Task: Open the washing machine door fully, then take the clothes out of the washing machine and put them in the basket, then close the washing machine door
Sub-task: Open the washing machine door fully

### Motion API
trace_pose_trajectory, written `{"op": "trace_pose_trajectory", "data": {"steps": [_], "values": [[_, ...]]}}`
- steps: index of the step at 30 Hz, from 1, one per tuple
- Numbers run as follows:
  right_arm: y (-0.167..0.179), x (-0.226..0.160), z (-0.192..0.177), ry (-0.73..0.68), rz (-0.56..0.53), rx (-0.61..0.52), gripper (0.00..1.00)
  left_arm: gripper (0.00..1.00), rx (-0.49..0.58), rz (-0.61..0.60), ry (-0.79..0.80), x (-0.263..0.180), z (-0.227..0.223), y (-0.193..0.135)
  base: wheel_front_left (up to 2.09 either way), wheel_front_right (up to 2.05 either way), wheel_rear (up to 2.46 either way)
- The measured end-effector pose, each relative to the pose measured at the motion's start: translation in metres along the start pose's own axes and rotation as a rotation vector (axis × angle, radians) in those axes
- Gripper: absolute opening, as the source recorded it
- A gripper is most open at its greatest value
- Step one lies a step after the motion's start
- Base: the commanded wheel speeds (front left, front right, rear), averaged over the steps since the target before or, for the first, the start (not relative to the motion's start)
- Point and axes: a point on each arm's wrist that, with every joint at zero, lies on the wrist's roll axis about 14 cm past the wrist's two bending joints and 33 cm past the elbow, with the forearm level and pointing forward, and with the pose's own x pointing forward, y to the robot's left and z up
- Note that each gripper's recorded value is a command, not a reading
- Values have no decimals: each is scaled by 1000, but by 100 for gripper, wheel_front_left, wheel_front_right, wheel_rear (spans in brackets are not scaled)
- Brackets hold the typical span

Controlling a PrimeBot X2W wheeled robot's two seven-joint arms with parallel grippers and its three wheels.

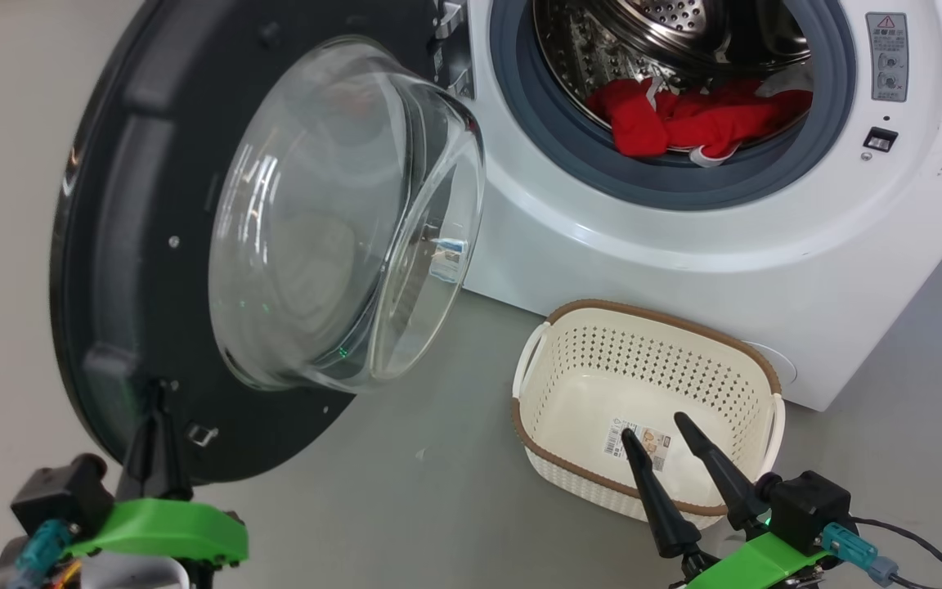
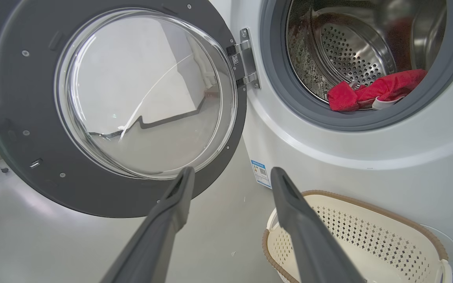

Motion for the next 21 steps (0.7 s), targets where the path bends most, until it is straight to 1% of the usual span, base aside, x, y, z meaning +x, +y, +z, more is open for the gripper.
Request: {"op": "trace_pose_trajectory", "data": {"steps": [9, 12, 21], "values": [[-4, 3, -4, 9, -2, -6, 100, 0, -1, 57, -8, 15, 0, 15, 0, 0, 0], [-4, 6, -4, 12, 4, -26, 100, 0, 3, 72, -7, 20, 0, 18, 0, 0, 0], [-5, 7, -10, 26, 7, -24, 100, 0, 13, 108, -6, 32, 0, 29, 0, 0, 0]]}}
